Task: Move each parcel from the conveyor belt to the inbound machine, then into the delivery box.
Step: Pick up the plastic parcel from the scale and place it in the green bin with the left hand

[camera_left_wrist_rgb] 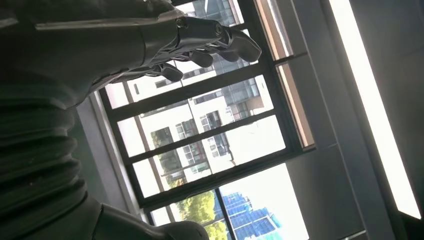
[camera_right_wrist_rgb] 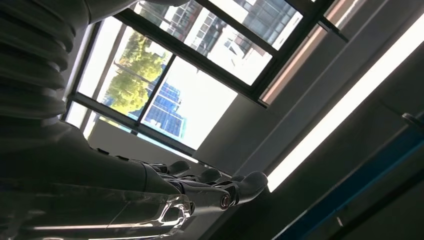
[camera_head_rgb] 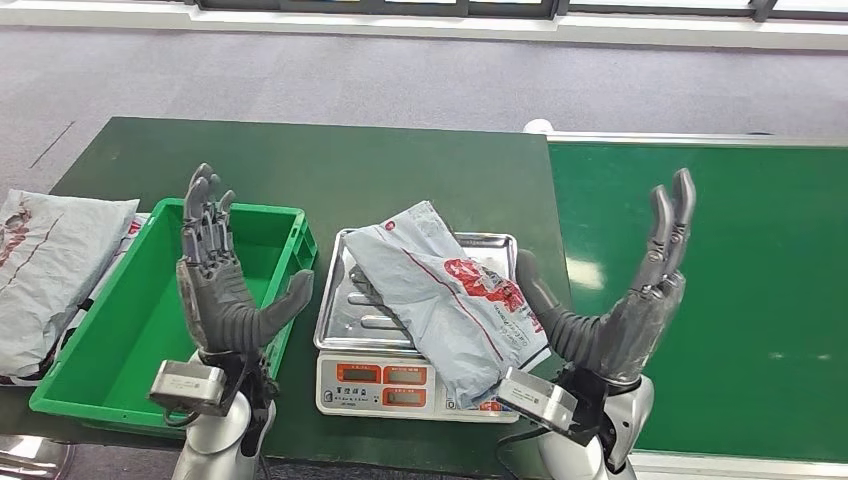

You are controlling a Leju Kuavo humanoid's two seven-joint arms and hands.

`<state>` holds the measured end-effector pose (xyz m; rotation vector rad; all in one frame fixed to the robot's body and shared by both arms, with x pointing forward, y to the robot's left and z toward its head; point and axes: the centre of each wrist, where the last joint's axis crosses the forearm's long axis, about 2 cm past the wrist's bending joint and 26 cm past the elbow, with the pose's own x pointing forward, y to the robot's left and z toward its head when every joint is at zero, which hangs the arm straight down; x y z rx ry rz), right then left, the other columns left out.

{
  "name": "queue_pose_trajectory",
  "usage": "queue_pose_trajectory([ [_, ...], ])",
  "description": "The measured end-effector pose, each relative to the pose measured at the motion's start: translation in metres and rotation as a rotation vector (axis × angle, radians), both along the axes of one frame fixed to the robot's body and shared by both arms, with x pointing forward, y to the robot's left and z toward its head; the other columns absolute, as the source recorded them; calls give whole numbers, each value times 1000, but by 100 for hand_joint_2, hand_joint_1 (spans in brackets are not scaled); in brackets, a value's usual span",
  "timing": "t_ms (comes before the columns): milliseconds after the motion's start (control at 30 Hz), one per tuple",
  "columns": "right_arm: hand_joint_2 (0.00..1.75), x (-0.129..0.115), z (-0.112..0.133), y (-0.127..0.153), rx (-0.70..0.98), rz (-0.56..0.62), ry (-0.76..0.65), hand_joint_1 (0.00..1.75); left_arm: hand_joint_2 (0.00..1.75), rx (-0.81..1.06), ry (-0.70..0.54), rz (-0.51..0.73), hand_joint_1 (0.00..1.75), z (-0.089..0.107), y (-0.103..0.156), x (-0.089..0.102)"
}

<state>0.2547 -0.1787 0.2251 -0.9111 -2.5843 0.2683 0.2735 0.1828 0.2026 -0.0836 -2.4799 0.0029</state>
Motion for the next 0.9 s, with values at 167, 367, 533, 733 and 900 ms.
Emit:
queue_pose_trajectory([
  [167,175,-1,9,5,23,17,-58,0,175,83,65,-67,0,-1,-22,24],
  [367,175,3,19,13,54,67,-90,0,175,106,149,-177,0,-8,-48,53],
  [533,175,6,24,19,50,91,-108,0,175,134,209,-213,0,-16,-63,67],
  [733,175,9,26,22,55,109,-110,0,175,160,246,-241,0,-21,-74,74],
  [900,175,15,28,28,66,133,-115,0,175,221,306,-286,0,-29,-92,82],
])
